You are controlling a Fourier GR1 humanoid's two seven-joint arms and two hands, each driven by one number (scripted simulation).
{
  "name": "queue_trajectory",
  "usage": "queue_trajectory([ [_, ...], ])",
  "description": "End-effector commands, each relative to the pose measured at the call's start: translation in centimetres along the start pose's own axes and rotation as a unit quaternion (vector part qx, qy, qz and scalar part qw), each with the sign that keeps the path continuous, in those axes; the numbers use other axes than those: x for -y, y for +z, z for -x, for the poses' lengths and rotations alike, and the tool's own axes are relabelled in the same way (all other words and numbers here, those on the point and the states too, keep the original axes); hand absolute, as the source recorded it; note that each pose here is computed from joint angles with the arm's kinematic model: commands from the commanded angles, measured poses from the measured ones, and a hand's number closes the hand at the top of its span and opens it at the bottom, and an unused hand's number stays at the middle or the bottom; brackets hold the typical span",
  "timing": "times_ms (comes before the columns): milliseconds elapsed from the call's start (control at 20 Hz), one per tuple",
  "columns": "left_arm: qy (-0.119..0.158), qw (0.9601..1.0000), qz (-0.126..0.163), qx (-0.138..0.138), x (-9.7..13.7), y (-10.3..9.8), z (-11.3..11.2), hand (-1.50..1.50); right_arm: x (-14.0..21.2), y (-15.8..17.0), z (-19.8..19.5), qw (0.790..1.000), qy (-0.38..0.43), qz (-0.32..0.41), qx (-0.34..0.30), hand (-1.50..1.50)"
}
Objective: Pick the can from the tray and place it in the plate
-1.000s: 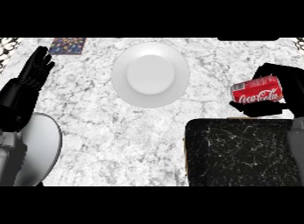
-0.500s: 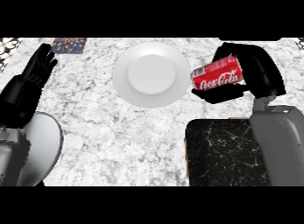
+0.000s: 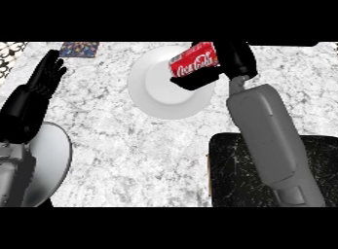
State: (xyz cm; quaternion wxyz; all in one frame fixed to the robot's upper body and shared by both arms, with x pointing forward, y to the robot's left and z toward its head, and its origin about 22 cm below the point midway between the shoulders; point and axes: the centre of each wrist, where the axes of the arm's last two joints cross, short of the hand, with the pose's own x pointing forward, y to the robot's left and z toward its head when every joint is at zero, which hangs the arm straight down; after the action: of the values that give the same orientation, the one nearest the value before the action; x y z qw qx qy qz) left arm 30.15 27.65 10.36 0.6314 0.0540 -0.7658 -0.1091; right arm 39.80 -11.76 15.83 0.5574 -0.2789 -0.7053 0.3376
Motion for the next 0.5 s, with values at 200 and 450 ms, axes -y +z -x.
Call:
queue_trajectory([
  [200,-0.002,0.9998,0.016,0.009,0.7,-0.5,-0.5,0.00,-4.9,-3.8,-0.5,0.999,0.019,-0.012,-0.037,1.50],
  [450,-0.003,0.9997,0.019,0.014,2.1,-1.2,-1.1,0.00,-6.6,-4.6,-0.5,0.997,0.061,-0.016,-0.050,1.50],
])
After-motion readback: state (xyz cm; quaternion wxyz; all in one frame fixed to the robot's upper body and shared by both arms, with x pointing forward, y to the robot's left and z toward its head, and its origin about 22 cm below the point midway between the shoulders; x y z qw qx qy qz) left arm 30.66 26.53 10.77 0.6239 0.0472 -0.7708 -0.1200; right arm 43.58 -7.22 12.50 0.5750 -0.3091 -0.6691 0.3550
